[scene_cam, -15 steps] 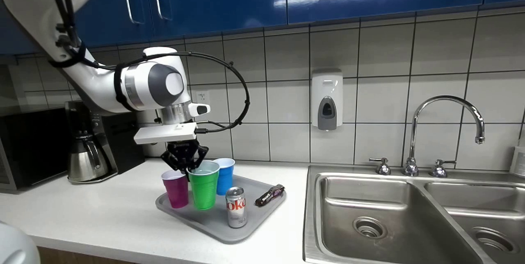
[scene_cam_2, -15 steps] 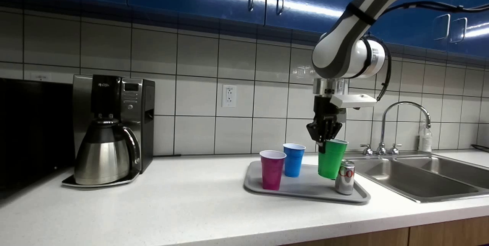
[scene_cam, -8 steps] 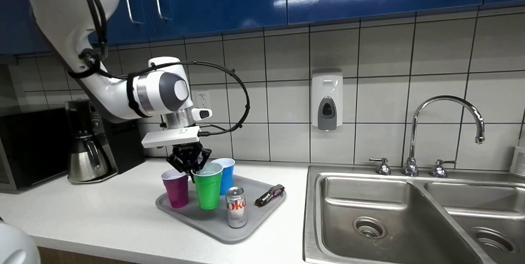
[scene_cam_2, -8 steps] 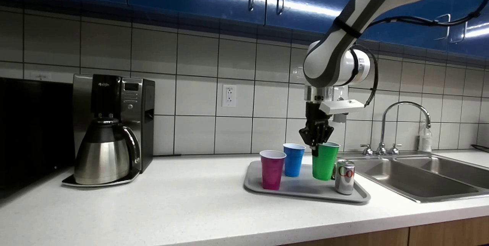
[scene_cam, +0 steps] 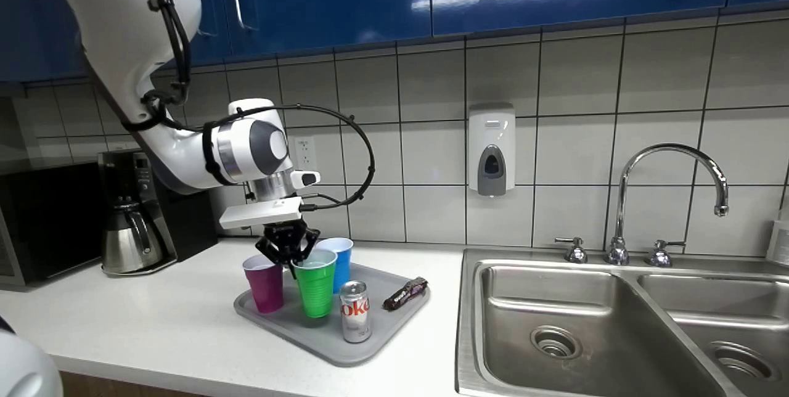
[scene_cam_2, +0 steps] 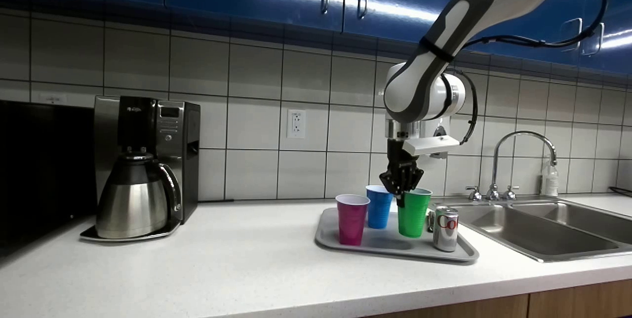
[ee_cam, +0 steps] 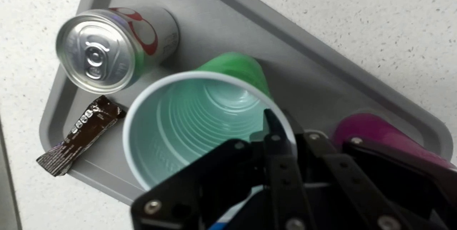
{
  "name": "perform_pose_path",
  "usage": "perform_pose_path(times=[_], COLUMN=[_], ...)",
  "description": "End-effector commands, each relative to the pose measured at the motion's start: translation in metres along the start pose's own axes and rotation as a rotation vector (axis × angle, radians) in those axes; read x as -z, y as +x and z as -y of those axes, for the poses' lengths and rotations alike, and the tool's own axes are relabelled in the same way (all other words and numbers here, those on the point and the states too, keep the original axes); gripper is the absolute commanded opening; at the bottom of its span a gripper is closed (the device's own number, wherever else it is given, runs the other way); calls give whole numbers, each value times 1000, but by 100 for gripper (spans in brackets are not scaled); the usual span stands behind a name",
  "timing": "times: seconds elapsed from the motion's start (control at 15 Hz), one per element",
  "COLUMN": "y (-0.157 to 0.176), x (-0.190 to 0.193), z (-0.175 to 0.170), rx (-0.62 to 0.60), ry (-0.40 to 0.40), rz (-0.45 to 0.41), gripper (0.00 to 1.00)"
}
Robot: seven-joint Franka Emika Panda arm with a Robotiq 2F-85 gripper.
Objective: Put the green and purple cup on the grey tray
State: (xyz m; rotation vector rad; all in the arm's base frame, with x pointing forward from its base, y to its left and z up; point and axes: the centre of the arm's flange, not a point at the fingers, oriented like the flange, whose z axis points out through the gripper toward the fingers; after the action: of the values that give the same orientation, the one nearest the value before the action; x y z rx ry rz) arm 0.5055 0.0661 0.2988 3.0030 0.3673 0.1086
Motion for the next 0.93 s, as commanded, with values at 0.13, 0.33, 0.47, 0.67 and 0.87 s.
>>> perform_pose_path(times=[0.13,0.33,0.47,0.67,0.87], y=[12,13,12,11,9], x=[-8,-10,-12,-14,-14], z=[6,6,6,4,2], rx=[-23,-28,-27,-19,-10], ry=[-24,-26,-30,-31,-25], rz=[-7,-5,-4,0,10], gripper=[1,1,1,1,1])
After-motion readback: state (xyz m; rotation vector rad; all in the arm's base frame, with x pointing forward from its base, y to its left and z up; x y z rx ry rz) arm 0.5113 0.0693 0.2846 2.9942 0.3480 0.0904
